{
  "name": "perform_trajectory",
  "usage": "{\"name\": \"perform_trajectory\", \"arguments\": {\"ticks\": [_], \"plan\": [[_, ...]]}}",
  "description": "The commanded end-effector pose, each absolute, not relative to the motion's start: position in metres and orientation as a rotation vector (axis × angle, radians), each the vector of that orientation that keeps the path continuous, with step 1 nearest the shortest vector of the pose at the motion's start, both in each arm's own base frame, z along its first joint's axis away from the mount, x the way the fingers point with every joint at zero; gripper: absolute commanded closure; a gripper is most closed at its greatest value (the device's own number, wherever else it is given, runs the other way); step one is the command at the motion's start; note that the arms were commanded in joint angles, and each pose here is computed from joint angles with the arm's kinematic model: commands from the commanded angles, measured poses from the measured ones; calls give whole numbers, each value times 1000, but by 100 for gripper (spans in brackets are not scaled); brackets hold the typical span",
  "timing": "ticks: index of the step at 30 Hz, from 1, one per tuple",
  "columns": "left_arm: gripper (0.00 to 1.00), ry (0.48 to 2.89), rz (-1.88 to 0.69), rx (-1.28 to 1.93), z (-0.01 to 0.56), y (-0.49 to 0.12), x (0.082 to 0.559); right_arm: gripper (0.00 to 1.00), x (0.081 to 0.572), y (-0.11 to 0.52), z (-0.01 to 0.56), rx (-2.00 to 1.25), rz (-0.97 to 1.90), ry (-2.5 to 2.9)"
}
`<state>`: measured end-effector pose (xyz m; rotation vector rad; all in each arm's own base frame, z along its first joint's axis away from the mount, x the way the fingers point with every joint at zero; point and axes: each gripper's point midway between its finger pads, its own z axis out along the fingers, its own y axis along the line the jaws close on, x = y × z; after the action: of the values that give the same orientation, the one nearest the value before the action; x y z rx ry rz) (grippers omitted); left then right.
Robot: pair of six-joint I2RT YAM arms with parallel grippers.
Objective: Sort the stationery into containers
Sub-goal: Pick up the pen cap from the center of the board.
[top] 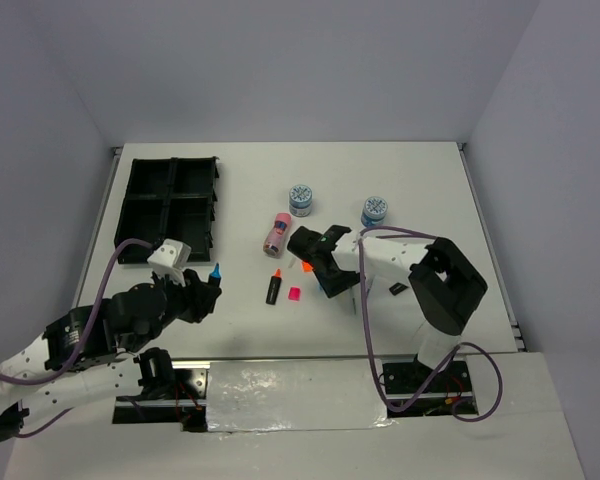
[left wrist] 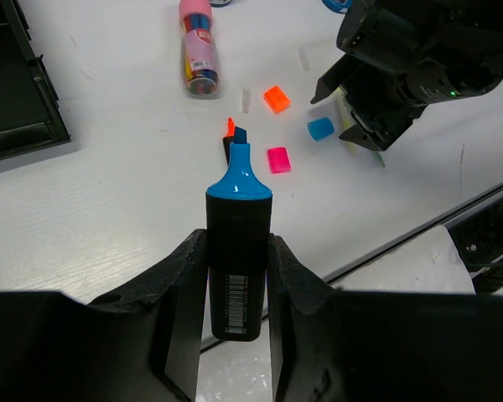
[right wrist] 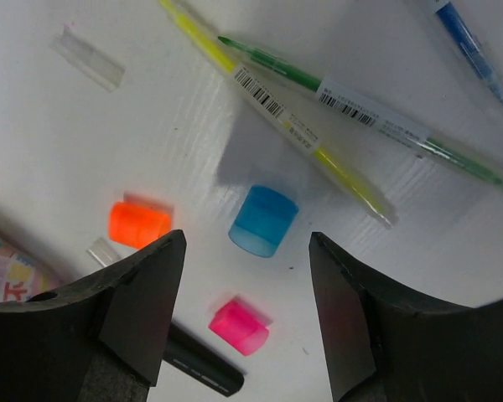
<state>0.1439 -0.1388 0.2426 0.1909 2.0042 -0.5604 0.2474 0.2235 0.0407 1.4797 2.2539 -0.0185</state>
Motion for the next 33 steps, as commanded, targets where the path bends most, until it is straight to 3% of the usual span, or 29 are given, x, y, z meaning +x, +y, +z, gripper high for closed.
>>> {"name": "perform_trajectory", "arguments": {"ticks": [1,11,17,22,25,29,30,31,33], "plan": [[100,1977,-588,217,249,-148,145,31,272,229,40,1746,66,1999],[100,1978,-592,234,249,-151,144,33,258,229,23,1828,-57,2022],[100,1977,-596,232,250,-150,143,39,248,217,10,1868,-139,1996],[100,1977,-597,233,250,-150,143,54,245,216,-2,1855,-164,2035],[100,1975,-597,229,250,-150,143,56,246,215,-8,1819,-153,2062],[100,1979,-591,227,249,-150,143,67,257,220,-8,1680,-77,2130],[100,1980,-588,223,249,-149,143,74,259,220,-7,1626,-53,2147],[100,1982,-584,224,248,-149,143,95,266,226,-5,1508,-8,2202],[100,1984,-583,222,248,-149,143,100,277,227,5,1373,34,2218]]}}
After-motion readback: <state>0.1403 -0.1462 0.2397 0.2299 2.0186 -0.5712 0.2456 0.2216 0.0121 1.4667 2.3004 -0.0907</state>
